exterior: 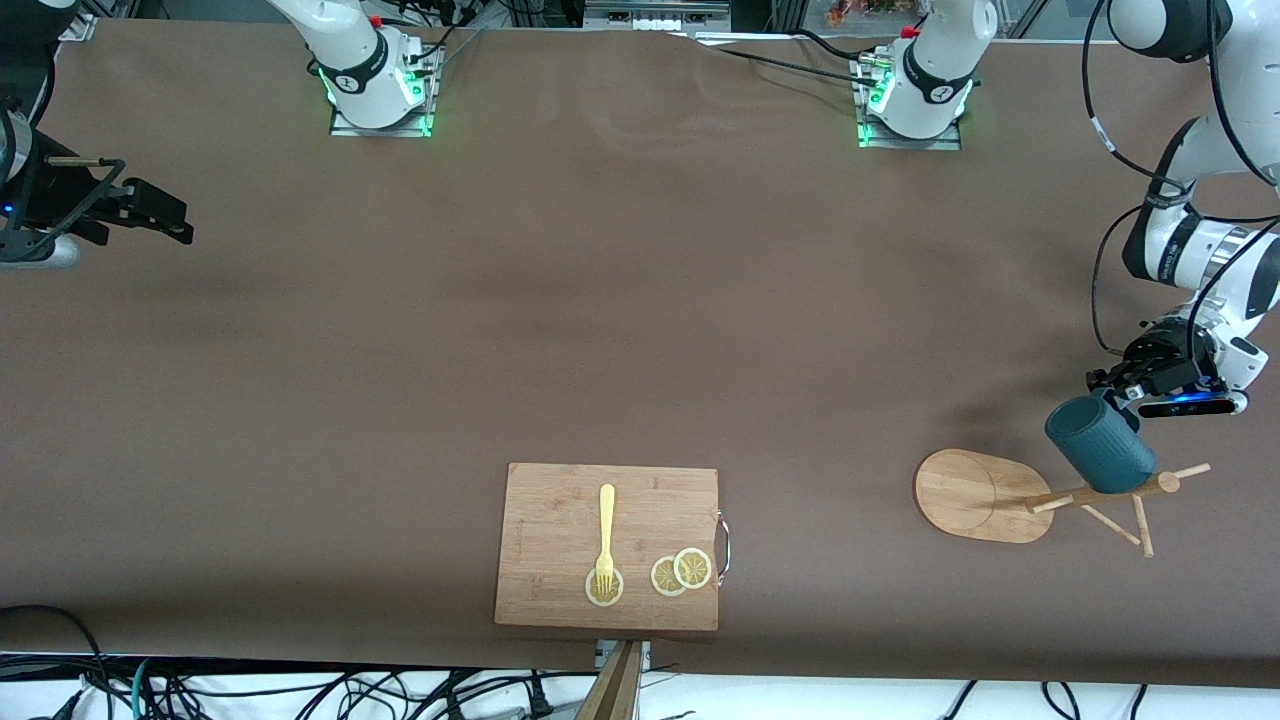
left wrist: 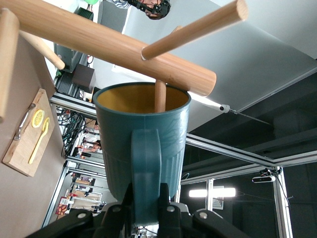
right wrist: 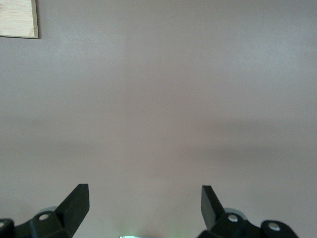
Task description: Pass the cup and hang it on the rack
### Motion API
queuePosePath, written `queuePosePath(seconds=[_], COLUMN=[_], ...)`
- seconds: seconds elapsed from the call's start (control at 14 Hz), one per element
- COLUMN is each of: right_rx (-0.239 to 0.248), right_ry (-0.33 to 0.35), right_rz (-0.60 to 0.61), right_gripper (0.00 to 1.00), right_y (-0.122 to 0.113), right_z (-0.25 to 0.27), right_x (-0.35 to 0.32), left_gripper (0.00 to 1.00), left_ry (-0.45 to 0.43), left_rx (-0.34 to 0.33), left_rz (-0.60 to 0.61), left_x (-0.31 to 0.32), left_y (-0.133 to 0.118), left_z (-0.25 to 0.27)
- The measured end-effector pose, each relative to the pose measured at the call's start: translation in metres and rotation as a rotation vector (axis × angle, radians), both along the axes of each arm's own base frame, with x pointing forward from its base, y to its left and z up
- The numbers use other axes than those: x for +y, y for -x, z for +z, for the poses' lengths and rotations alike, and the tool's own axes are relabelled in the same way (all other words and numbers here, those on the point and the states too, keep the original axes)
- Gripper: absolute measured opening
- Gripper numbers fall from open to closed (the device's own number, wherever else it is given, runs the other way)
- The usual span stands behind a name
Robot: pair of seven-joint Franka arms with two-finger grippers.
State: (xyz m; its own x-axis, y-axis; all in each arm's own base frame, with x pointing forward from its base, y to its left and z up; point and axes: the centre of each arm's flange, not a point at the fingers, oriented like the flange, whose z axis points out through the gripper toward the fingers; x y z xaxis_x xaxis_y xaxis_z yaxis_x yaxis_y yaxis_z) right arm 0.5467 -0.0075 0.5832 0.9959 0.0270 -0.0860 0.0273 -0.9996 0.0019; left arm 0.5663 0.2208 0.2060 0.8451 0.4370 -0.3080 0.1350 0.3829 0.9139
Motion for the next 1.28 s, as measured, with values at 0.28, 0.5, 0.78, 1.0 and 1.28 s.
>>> queuePosePath(seconds=[0.28,0.5,0.78,1.0,1.28], right_rx=[0.0,0.001,0.001,0.001,0.001], right_ry=[0.0,0.0,0.0,0.0,0.0], right_rz=[0.0,0.0,0.0,0.0,0.0], right_gripper=[1.0,1.0,1.0,1.0,1.0], right_y=[0.0,0.0,0.0,0.0,0.0], right_z=[0.0,0.0,0.0,0.0,0.0], right_x=[0.0,0.0,0.0,0.0,0.0], left_gripper=[0.26,0.44,0.8,1.0,1.0], left_ry=[0.014,0.01,-0.002,-0.058,-0.167], left_rx=[0.012,0.007,-0.007,-0.01,0.039], left_rz=[0.012,0.018,0.02,-0.029,-0.163], left_x=[0.0,0.001,0.001,0.001,0.014], left_y=[0.001,-0.001,-0.002,0.008,0.036], left_z=[-0.016,-0.021,-0.022,-0.029,-0.036])
